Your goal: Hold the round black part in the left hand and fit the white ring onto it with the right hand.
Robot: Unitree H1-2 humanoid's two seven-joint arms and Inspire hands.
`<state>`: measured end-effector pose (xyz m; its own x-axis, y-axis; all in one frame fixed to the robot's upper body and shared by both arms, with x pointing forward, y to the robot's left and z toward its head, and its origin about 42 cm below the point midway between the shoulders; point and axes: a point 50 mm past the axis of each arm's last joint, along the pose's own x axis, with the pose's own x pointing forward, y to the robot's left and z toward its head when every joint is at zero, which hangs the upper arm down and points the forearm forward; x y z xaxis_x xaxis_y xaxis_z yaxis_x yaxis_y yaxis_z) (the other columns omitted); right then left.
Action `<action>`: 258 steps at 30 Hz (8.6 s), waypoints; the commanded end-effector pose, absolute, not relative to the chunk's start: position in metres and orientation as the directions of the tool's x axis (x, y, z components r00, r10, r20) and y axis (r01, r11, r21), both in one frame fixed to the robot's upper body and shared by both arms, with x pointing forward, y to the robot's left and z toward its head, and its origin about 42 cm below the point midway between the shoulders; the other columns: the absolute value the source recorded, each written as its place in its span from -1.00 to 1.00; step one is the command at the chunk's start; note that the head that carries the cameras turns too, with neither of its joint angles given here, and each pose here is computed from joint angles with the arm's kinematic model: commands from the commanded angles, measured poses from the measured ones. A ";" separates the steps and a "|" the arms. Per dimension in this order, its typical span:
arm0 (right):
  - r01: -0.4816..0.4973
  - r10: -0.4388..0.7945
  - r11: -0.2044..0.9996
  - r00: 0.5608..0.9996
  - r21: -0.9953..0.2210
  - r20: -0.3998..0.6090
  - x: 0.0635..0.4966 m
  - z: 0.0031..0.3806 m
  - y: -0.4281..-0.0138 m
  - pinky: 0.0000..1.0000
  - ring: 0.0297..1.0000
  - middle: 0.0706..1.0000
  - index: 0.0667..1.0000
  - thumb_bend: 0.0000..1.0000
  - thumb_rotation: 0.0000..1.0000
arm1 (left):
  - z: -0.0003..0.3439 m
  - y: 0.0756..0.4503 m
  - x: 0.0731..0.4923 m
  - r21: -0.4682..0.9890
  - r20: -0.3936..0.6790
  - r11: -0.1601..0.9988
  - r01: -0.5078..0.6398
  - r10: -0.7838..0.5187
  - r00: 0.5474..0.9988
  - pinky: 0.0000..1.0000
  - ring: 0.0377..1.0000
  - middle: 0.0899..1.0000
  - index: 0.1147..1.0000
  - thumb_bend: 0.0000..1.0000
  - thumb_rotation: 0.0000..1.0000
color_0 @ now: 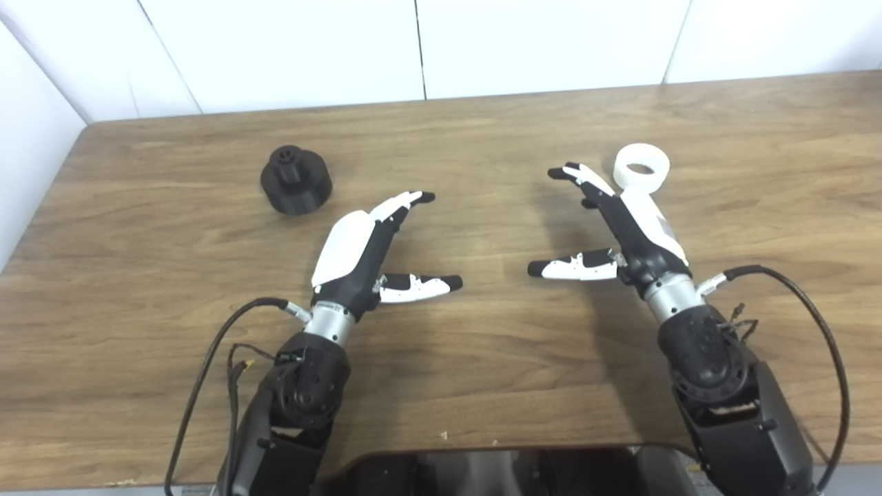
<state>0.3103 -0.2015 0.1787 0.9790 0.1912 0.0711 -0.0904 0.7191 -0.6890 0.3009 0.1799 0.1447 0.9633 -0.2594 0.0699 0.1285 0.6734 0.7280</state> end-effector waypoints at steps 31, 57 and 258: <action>-0.034 0.216 0.735 0.958 -0.678 0.186 0.318 0.205 -0.192 0.69 0.83 0.88 0.70 0.68 -0.56 | 0.166 0.183 0.312 0.725 0.174 0.686 0.063 -0.270 0.947 0.52 0.81 0.78 0.64 0.81 -0.32; -0.033 0.218 0.733 0.958 -0.680 0.187 0.318 0.206 -0.192 0.69 0.83 0.88 0.70 0.67 -0.58 | 0.165 0.181 0.312 0.730 0.174 0.681 0.061 -0.272 0.946 0.50 0.80 0.77 0.64 0.83 -0.30; 0.029 0.179 0.717 0.958 -0.697 0.224 0.313 0.221 -0.231 0.54 0.80 0.88 0.67 0.71 -0.64 | 0.149 0.260 0.384 0.891 0.111 0.448 -0.071 -0.063 0.992 1.00 1.00 1.00 0.07 0.82 -0.57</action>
